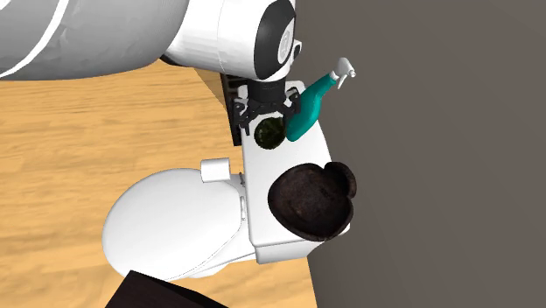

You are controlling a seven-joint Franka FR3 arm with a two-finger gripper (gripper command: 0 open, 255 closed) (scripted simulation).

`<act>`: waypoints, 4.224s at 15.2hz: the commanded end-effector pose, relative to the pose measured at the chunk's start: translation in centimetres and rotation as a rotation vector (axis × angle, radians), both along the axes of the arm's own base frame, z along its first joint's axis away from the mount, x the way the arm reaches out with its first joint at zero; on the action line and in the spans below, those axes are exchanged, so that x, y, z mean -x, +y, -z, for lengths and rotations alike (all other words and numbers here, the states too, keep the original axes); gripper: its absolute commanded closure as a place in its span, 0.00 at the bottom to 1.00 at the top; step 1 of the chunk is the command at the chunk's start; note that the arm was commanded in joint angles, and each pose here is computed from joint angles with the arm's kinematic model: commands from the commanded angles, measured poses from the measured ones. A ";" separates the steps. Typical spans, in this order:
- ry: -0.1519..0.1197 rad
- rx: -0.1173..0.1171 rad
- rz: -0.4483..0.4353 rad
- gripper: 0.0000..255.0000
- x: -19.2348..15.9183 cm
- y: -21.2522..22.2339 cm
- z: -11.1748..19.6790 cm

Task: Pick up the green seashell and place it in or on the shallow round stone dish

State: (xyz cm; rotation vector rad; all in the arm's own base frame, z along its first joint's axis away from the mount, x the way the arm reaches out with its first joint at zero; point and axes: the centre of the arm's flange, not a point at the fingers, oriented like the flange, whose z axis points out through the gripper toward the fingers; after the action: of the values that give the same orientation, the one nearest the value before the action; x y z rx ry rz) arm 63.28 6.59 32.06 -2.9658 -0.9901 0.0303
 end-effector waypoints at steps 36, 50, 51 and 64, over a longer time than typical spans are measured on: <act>-0.489 0.214 0.001 0.00 1.9 1.6 5.8; -0.489 0.214 0.001 1.00 1.9 1.6 5.3; -0.489 0.214 0.001 1.00 1.9 1.6 4.7; -0.489 0.214 0.001 1.00 1.9 1.6 -2.1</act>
State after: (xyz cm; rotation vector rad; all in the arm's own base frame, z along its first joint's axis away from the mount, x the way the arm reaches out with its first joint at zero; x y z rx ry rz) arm 61.39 8.20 33.49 -3.2446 -1.0810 -0.6579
